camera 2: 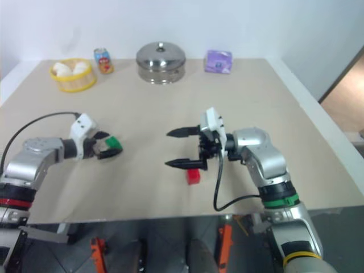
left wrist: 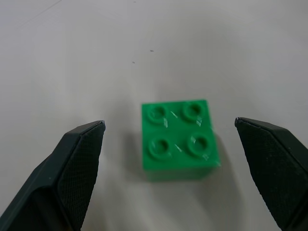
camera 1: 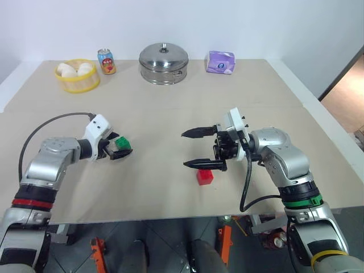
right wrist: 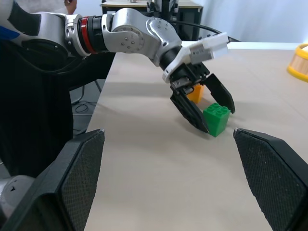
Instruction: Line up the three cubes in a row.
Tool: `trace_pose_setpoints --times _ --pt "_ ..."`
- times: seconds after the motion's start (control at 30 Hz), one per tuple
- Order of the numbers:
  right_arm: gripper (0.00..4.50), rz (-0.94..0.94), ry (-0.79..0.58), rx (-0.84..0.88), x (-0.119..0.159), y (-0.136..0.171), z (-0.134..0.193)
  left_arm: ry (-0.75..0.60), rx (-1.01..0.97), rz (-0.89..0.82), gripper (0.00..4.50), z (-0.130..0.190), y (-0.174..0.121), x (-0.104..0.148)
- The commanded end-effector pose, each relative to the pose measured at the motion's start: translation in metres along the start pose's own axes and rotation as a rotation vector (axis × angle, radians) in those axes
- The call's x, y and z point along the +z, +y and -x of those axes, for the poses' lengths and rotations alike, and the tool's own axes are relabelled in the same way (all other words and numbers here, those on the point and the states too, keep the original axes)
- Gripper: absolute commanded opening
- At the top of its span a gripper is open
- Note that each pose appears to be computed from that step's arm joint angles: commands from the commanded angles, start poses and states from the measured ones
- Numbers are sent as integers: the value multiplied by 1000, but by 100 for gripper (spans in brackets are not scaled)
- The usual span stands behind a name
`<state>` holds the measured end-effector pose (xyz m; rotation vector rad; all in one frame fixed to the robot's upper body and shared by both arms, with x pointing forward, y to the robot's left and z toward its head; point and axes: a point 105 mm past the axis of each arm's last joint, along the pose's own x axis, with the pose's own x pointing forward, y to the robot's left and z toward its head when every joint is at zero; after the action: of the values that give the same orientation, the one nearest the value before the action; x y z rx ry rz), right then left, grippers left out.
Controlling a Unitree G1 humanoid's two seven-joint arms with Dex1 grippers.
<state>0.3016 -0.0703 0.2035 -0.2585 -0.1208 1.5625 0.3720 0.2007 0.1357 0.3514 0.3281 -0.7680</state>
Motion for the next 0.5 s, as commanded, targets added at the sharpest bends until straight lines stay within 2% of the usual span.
trace_pose_setpoints --times 0.03,0.2,0.27,0.5 --pt "450 41 -32 -40 12 -2 6 -2 11 -27 372 0 5 7" --pt "450 22 -38 -115 10 -14 9 9 -8 -38 192 0 3 5" --pt "450 18 -35 -137 8 -18 10 9 -12 -37 135 -1 2 5" --pt "450 15 -27 -159 4 -24 9 10 -18 -39 136 -1 1 3"
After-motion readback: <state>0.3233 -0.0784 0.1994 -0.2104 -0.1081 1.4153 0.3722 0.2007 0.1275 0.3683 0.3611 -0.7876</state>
